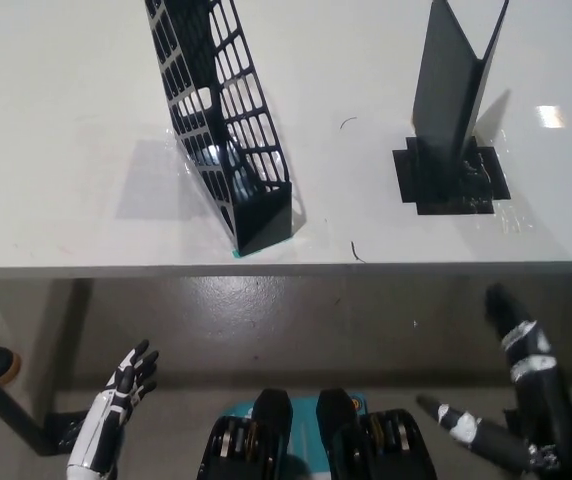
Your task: A notebook is kept standing on the table on the right hand side and a black shelf is kept on the left hand side and the robot uses its right hand to grab the notebook and places it in the shelf
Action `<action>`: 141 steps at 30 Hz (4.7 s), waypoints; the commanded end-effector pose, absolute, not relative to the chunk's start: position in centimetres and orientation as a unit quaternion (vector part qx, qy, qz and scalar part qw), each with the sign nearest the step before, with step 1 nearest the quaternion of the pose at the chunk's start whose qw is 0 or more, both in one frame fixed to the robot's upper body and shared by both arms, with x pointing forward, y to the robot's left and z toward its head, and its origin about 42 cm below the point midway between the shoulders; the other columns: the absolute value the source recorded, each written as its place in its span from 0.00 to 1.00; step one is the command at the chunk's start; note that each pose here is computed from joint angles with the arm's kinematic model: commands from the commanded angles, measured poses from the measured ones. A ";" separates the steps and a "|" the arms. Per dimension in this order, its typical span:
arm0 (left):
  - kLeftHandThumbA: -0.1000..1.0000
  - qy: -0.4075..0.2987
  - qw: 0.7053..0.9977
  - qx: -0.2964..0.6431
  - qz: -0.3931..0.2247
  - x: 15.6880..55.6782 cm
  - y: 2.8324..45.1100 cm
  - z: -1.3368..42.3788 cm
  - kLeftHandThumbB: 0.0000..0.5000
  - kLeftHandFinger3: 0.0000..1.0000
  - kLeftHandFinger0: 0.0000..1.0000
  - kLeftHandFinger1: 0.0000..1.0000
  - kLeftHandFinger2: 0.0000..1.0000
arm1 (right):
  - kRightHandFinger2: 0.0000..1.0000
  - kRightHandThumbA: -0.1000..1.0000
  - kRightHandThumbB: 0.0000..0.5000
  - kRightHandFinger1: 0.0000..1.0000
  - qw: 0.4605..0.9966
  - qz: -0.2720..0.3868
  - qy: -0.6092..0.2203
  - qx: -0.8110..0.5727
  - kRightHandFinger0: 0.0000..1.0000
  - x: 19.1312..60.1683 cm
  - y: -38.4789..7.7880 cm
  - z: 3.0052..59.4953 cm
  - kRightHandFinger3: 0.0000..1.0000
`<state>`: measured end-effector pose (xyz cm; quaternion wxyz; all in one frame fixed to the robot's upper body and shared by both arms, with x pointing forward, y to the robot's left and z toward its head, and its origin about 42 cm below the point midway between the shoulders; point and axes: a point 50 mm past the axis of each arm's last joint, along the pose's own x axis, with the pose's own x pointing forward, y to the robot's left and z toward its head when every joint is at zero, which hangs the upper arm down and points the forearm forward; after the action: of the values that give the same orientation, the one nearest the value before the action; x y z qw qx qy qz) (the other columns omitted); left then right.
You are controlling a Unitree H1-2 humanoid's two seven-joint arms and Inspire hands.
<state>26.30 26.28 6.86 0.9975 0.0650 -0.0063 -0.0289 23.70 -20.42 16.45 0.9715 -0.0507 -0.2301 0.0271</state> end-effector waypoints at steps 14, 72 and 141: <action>1.00 -0.032 0.997 0.068 -0.034 25.8 26.7 7.4 0.16 1.00 1.00 1.00 1.00 | 1.00 1.00 0.73 1.00 0.938 -0.075 -0.335 -0.044 1.00 35.8 -22.9 25.8 1.00; 1.00 -0.035 0.997 0.065 -0.032 25.6 27.2 7.1 0.15 1.00 1.00 1.00 1.00 | 0.53 0.00 0.20 0.04 0.959 -0.229 -0.148 0.076 0.00 57.4 -15.5 30.5 0.63; 1.00 -0.033 0.995 0.075 -0.049 25.9 27.2 7.3 0.17 1.00 1.00 1.00 1.00 | 0.63 0.00 0.19 0.15 0.889 -0.038 -0.456 -0.033 0.00 46.2 2.8 46.6 0.75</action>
<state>25.73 26.91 6.32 0.9972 0.0649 -0.0115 -0.0341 46.52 1.12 44.49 0.9051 -0.0622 -0.4186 -0.0410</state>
